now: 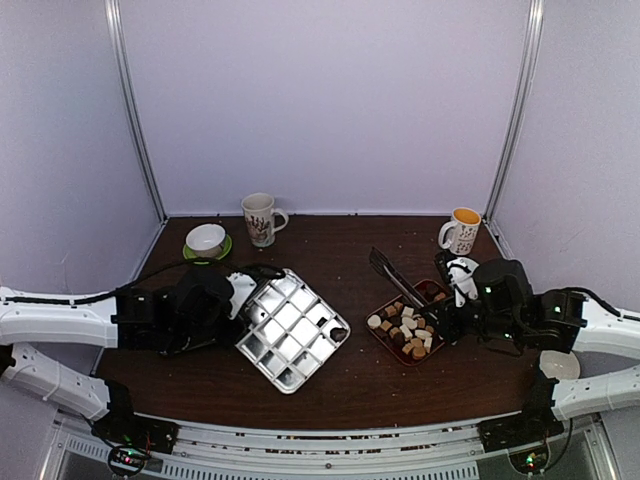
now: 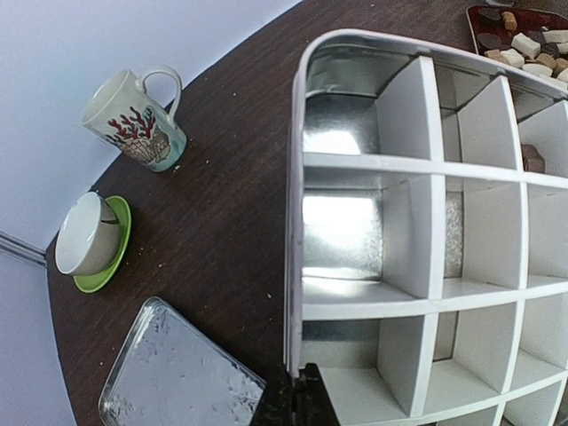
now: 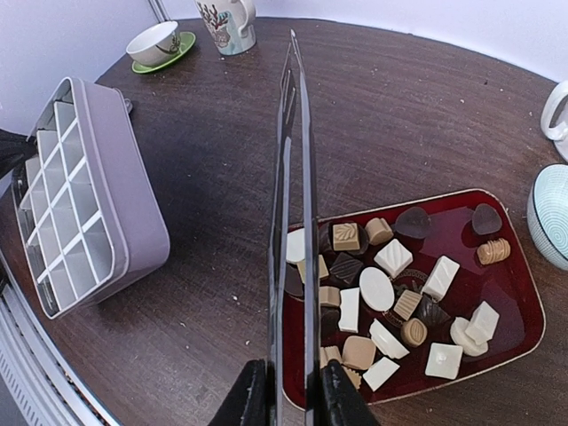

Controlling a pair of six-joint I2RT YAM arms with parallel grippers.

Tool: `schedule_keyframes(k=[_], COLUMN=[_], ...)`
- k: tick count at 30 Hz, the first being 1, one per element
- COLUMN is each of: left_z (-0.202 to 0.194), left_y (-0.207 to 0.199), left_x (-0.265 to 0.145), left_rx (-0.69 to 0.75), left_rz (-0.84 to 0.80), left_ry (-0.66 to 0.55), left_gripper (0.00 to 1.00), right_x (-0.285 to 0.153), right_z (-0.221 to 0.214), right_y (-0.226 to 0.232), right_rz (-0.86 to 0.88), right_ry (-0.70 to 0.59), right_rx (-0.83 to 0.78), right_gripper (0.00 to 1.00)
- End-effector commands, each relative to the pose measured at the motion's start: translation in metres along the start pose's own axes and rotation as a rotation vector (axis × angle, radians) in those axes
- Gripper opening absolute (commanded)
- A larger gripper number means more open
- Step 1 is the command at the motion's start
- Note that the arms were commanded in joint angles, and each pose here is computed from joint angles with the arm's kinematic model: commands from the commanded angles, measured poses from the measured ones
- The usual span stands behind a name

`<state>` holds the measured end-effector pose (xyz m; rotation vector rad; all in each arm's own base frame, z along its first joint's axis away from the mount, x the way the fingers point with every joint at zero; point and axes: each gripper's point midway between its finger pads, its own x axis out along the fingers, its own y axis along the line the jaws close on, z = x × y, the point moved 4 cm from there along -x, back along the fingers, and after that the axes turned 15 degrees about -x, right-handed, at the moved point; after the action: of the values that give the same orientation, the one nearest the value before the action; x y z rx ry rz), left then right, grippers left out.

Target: Pack the chocolate

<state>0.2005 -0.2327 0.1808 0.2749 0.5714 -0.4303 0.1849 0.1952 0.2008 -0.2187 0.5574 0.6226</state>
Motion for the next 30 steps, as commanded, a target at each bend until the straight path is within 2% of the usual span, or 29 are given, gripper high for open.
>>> schedule_keyframes(k=[1,8,15,23,27,30], left_z=[0.020,0.003,-0.013,-0.014,-0.014,-0.013], left_y=[-0.006,-0.010,-0.007,-0.023,-0.020,-0.017], left_x=[0.000,0.021,0.053,0.076,0.076,0.075], left_rx=[-0.101,-0.346,-0.619,-0.737,-0.769,-0.776], left_rz=[-0.024,-0.139,-0.104,-0.112,-0.097,-0.089], left_ry=[-0.068,0.082,0.328,0.375,0.339,0.321], left_gripper=[0.00,0.00,0.00,0.00,0.00,0.05], right_x=[-0.010,-0.016,-0.020,-0.023,-0.024,-0.023], right_z=[0.013,0.009,0.003,-0.007,-0.013,-0.016], right_y=[-0.003,-0.006,-0.012,-0.013,-0.013,-0.014], right_rz=[-0.002,-0.009,-0.037,-0.034,-0.030,-0.029], right_ry=[-0.038,-0.024,0.012,0.083,0.113,0.119], right_rx=[0.010,0.018,0.042,0.075,0.086,0.095], right_gripper=[0.22,0.22,0.22,0.21,0.22,0.23])
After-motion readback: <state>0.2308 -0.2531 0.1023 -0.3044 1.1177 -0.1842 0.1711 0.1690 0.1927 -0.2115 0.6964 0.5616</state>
